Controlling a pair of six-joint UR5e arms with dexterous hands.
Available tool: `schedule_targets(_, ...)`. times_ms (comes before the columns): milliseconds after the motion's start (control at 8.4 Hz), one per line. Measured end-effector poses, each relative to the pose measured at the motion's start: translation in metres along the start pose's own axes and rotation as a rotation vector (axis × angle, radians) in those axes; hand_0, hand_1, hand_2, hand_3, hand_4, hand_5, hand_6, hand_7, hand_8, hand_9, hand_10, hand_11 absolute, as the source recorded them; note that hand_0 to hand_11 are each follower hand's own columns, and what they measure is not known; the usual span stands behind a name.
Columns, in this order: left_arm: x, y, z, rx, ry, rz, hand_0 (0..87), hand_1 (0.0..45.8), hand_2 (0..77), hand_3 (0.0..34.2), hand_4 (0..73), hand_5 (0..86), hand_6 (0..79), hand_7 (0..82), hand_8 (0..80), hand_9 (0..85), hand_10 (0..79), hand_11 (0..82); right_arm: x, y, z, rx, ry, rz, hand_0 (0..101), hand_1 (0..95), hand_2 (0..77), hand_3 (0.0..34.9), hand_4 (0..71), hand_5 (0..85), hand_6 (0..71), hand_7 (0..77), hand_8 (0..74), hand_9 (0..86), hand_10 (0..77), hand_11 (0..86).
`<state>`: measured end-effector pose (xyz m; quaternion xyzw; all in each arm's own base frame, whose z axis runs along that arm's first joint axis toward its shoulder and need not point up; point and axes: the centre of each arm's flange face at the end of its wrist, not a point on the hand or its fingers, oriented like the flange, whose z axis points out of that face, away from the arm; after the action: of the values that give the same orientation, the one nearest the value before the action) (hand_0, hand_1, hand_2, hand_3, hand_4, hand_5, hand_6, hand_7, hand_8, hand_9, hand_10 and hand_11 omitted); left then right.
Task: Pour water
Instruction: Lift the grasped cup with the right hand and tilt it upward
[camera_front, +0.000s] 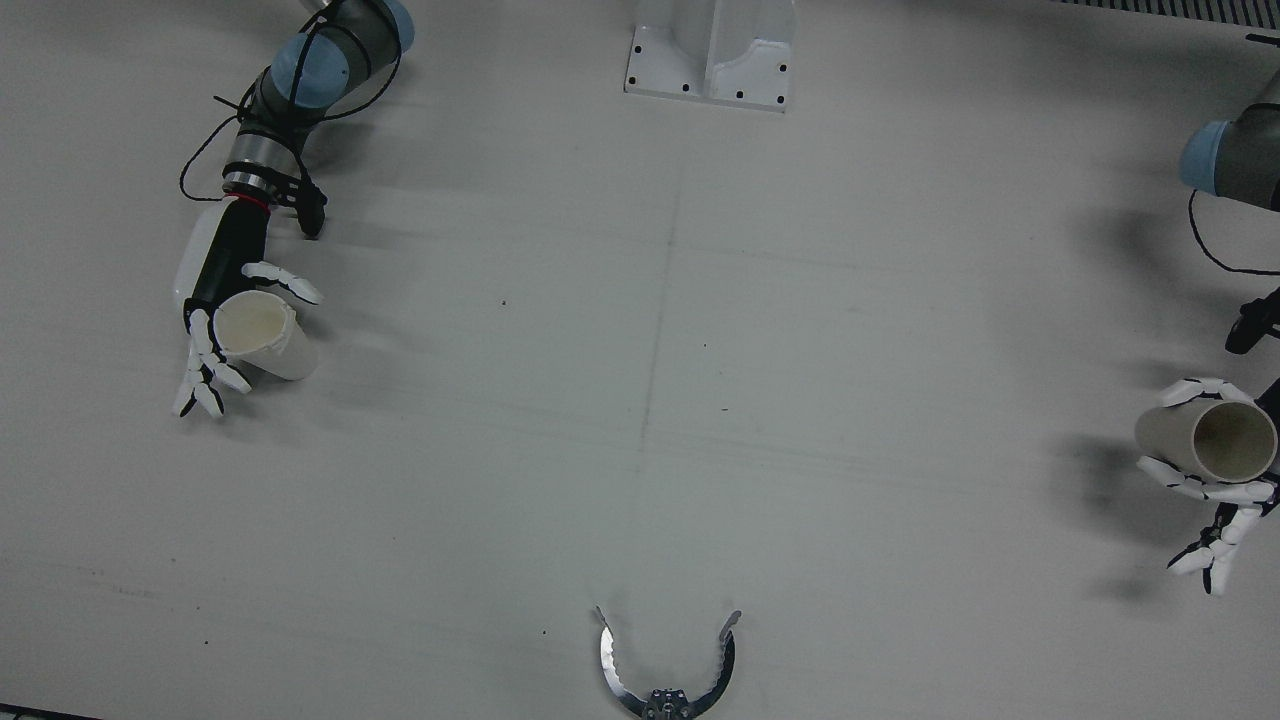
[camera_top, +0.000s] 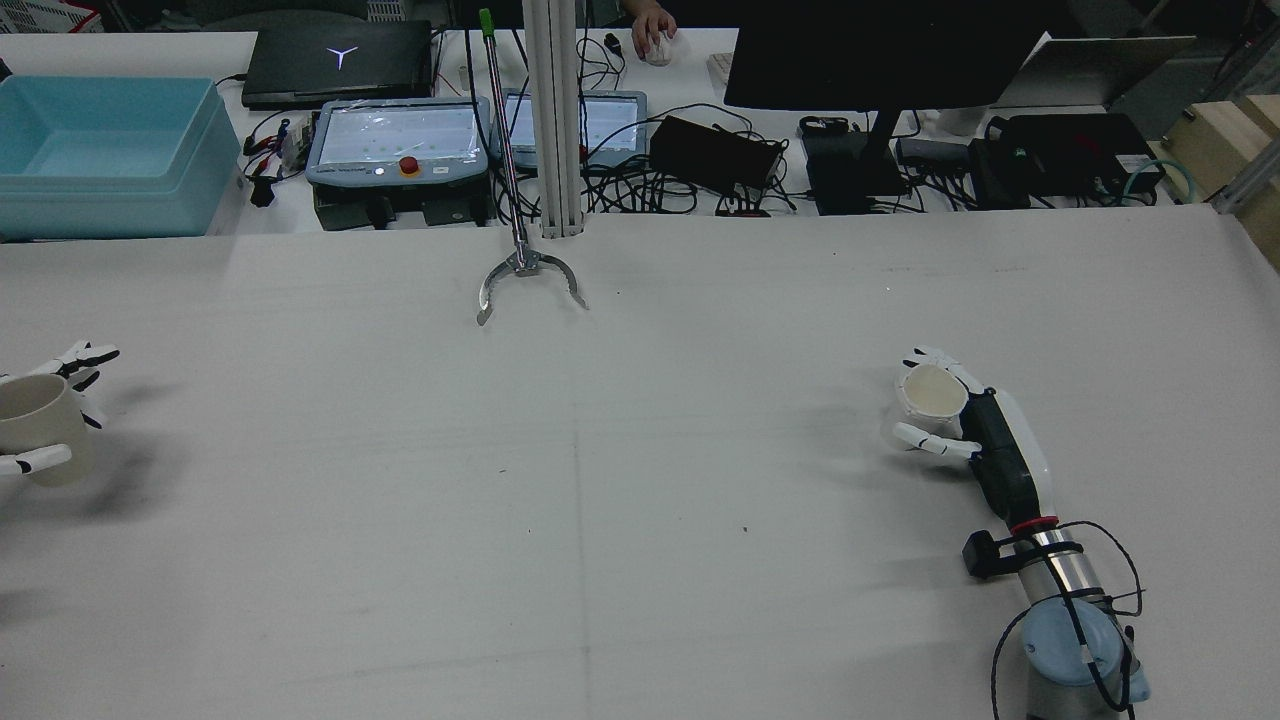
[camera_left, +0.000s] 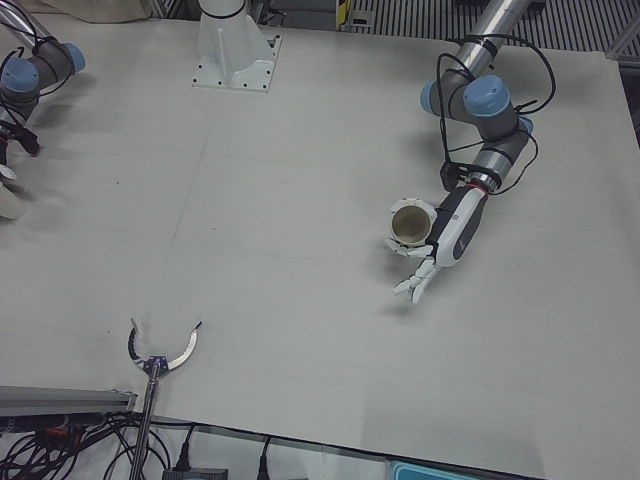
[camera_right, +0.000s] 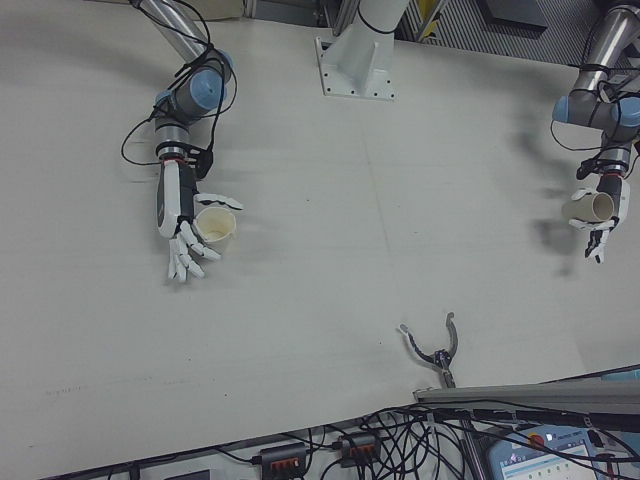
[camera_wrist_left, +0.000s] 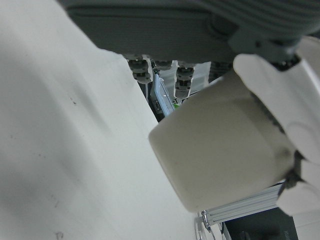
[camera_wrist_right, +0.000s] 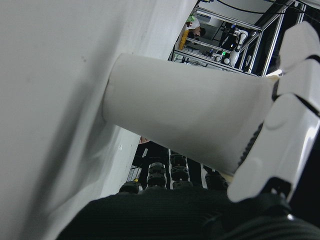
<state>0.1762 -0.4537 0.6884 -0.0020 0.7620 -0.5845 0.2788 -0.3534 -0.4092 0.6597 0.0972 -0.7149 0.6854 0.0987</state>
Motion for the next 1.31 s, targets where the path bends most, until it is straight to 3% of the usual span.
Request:
schedule_targets(119,0.000,0.000,0.000,0.000,0.000,0.000,35.8,1.1,39.3,0.0,67.6,23.5,8.7,15.8,1.1,2.2,6.5,8.7,0.000,0.000,0.000,0.000,0.000,-0.001,47,13.6,15.3,0.8,14.2,21.8,10.9,20.7,5.4,8.2,0.0,1.1)
schedule_targets(238,0.000,0.000,0.000,0.000,0.000,0.000,36.1,1.1,39.3,0.0,67.6,23.5,8.7,15.8,1.1,2.2,6.5,8.7,0.000,0.000,0.000,0.000,0.000,-0.003,47,13.6,15.3,0.3,15.8,25.6,10.4,24.0,6.5,9.8,2.7,1.1)
schedule_targets(357,0.000,0.000,0.000,-0.001,0.000,0.000,36.1,1.1,39.3,0.0,67.6,23.5,8.7,15.8,1.1,2.2,6.5,8.7,0.000,0.000,0.000,0.000,0.000,-0.004,47,10.4,19.6,0.3,20.2,34.4,20.7,34.4,14.7,21.8,4.4,11.4)
schedule_targets(476,0.000,0.000,0.000,-0.001,-0.001,0.000,36.2,1.1,39.3,0.0,67.6,24.0,8.7,15.8,1.1,2.2,6.5,8.7,0.000,0.000,0.000,0.000,0.000,-0.004,46,4.4,22.4,0.2,26.7,51.8,39.3,52.4,34.9,41.5,19.6,30.0)
schedule_targets(595,0.000,0.001,0.000,-0.002,-0.002,0.000,36.2,1.1,39.3,0.0,67.6,24.0,8.7,15.8,1.1,2.2,6.5,8.7,0.001,0.001,0.000,0.000,0.000,-0.004,45,6.0,24.0,0.2,26.7,51.8,48.5,61.6,45.3,51.8,19.6,30.0)
schedule_targets(714,-0.001,0.001,0.000,-0.002,-0.002,0.001,36.2,1.1,39.3,0.0,67.6,24.0,8.7,15.8,1.1,2.2,6.5,8.7,0.000,0.001,0.001,0.000,-0.001,-0.003,45,6.0,24.0,0.2,26.7,51.8,48.5,61.6,45.3,51.8,19.6,30.0)
schedule_targets(833,0.000,0.000,0.000,-0.001,-0.002,0.001,36.0,1.1,39.3,0.0,67.6,24.0,8.7,15.8,1.1,2.2,6.5,8.7,-0.001,0.002,0.002,0.000,-0.004,-0.002,44,3.3,28.9,0.0,26.7,66.5,54.5,64.9,54.0,60.0,36.5,48.5)
schedule_targets(1071,0.000,0.000,-0.002,0.000,-0.001,0.000,35.8,1.1,39.3,0.0,67.6,24.0,8.7,15.8,1.1,2.2,6.5,8.7,-0.011,0.003,0.008,0.002,-0.024,0.006,43,3.8,32.2,0.0,33.8,69.3,61.6,69.8,62.2,67.1,54.5,66.5)
schedule_targets(1190,0.000,0.002,-0.001,-0.005,0.000,-0.001,36.0,1.1,39.3,0.0,67.6,24.0,8.7,15.3,1.1,2.2,6.5,8.7,-0.019,0.005,0.014,0.001,-0.042,0.014,43,3.8,33.3,0.0,37.1,69.8,67.1,69.8,66.5,69.3,62.2,70.9)
schedule_targets(1310,0.002,0.012,0.004,-0.022,0.003,-0.001,36.2,1.1,39.3,0.0,67.6,23.5,8.7,15.3,1.1,2.2,6.0,8.7,-0.030,0.010,0.020,0.001,-0.061,0.022,43,4.4,33.8,0.0,41.5,69.3,70.4,69.3,69.8,70.4,69.3,68.7)
